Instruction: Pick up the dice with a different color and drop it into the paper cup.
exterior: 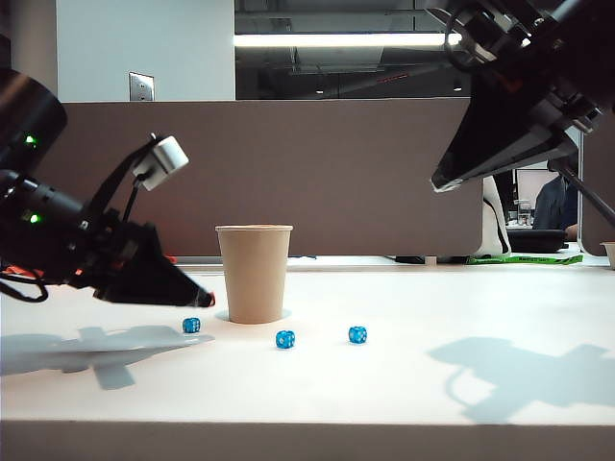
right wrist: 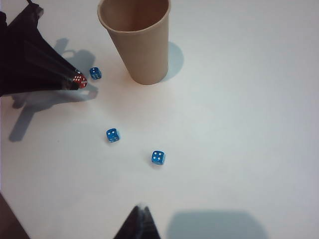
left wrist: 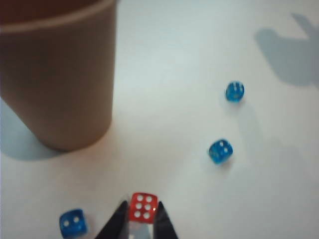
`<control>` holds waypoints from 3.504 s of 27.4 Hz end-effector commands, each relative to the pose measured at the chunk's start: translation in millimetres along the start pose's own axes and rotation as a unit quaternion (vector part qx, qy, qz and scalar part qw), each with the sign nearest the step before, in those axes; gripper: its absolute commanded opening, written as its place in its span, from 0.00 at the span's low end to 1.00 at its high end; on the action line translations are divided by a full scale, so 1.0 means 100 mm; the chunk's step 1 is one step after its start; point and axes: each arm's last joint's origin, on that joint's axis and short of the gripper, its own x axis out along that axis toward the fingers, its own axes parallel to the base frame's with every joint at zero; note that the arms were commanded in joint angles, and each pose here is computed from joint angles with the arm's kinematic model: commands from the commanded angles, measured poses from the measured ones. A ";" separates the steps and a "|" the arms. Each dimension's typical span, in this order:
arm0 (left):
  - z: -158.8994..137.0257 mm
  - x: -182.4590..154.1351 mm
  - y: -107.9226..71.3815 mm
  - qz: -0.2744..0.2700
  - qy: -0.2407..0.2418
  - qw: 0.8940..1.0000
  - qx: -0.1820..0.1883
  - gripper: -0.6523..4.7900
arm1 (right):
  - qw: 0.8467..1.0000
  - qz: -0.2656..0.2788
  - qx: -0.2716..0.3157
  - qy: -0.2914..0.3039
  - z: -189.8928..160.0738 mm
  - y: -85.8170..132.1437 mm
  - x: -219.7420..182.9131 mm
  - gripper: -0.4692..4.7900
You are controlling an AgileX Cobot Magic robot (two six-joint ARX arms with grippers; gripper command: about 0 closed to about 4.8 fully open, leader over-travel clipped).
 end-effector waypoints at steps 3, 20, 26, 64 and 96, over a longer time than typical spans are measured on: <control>0.11 -0.01 0.01 -0.023 -0.045 0.999 0.004 0.22 | 1.000 -0.001 -0.003 -0.007 0.02 0.00 -0.01 0.09; 0.54 -0.13 0.06 0.016 -0.198 0.979 0.037 0.22 | 1.000 -0.004 -0.003 -0.007 0.02 0.00 -0.01 0.09; 0.67 -0.12 0.14 0.068 -0.204 0.976 0.038 0.22 | 1.000 -0.004 -0.003 -0.007 0.02 0.00 -0.01 0.09; 0.79 0.01 0.29 0.061 -0.172 0.983 0.025 0.23 | 1.000 -0.005 -0.003 -0.007 0.02 0.00 -0.01 0.09; 0.88 -0.04 0.28 0.065 -0.206 0.976 0.014 0.11 | 0.999 -0.014 -0.009 -0.036 0.08 -0.01 -0.01 0.09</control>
